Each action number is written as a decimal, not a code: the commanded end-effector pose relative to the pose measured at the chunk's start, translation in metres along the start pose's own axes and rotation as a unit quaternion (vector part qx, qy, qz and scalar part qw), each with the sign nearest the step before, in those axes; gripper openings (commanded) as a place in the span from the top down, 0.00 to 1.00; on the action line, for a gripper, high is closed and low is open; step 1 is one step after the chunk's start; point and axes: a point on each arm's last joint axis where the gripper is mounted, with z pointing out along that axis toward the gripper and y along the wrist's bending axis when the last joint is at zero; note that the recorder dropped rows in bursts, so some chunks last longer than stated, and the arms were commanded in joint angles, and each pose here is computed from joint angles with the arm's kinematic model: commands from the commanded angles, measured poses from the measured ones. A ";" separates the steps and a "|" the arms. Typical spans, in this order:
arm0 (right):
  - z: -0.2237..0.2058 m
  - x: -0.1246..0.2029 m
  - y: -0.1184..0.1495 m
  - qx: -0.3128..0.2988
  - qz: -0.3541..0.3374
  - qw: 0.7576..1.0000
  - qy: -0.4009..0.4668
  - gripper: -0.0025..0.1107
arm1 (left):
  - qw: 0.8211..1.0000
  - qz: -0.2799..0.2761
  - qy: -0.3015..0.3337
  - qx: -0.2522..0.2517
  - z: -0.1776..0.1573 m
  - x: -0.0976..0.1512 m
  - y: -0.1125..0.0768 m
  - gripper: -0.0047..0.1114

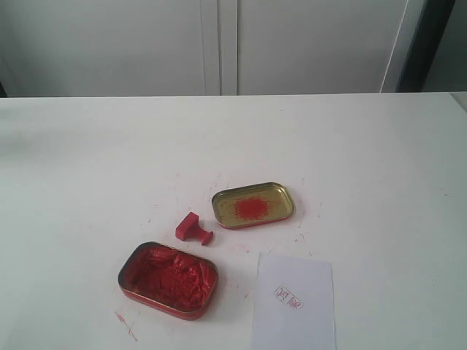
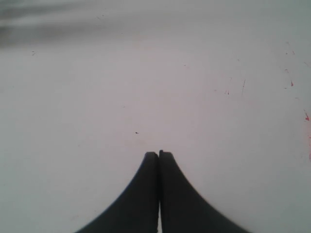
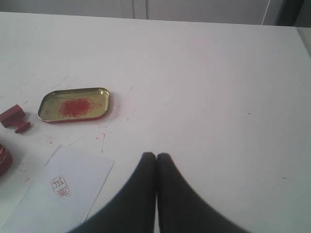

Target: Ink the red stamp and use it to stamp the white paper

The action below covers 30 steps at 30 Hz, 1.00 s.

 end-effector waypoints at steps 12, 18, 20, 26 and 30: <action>-0.002 0.003 0.000 0.003 -0.002 1.000 -0.012 0.98 | 1.000 0.000 -0.001 0.004 0.000 0.001 0.000 0.96; -0.011 0.013 0.000 0.003 -0.004 0.999 -0.043 0.98 | 1.000 0.000 -0.001 0.004 0.000 0.001 0.000 0.96; -0.015 0.014 0.000 0.003 -0.005 0.998 -0.065 0.98 | 1.000 0.000 -0.001 0.004 0.000 0.001 0.000 0.96; -0.024 0.017 0.000 0.003 -0.007 0.994 -0.113 0.98 | 1.000 0.000 -0.001 0.004 0.000 0.001 0.000 0.96; -0.030 0.019 0.001 0.003 -0.009 0.991 -0.132 0.98 | 1.000 0.000 -0.001 0.004 0.000 0.001 0.000 0.96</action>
